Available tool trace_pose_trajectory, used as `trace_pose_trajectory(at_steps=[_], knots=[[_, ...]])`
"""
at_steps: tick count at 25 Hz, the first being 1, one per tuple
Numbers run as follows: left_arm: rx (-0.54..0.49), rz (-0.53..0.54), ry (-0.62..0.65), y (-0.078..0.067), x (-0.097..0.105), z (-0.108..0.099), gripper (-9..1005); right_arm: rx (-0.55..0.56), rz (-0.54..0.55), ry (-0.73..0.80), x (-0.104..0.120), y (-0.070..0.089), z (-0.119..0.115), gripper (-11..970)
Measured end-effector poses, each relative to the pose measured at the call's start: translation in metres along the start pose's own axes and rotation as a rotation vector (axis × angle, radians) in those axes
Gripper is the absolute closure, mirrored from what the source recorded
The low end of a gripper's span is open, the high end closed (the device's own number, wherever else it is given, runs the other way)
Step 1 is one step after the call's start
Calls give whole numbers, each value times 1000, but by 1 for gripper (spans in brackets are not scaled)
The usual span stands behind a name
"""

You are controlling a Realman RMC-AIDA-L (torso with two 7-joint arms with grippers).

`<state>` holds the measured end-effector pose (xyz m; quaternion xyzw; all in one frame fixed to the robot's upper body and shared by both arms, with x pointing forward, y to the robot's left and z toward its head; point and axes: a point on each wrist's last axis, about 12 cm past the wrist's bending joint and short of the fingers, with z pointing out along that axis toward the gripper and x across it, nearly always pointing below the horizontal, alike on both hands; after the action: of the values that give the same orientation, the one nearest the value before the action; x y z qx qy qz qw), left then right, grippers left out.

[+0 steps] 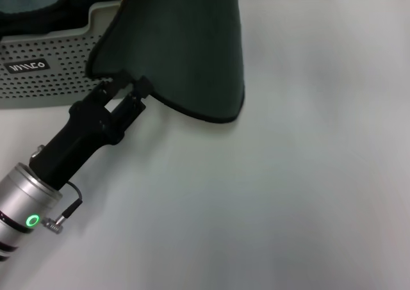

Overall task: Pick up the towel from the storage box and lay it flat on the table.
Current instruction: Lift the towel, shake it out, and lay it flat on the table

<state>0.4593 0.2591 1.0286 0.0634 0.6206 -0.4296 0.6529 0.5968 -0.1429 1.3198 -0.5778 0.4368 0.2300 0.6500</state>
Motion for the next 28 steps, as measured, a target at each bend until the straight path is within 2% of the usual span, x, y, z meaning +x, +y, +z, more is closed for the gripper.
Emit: trace_pose_trajectory(at_steps=[5, 6, 12, 28], knots=[[-23, 3, -16, 2, -1, -3, 396, 7, -17, -4, -4, -1, -2, 941], [-47, 10, -21, 2, -1, -11, 396, 9, -20, -5, -5, -1, -3, 941], [-75, 15, -14, 3, 1, -21, 398, 13, -30, -10, -8, -1, -4, 939], [-121, 63, -65, 6, -3, -21, 402, -1, -24, -10, -8, 2, -2, 935]])
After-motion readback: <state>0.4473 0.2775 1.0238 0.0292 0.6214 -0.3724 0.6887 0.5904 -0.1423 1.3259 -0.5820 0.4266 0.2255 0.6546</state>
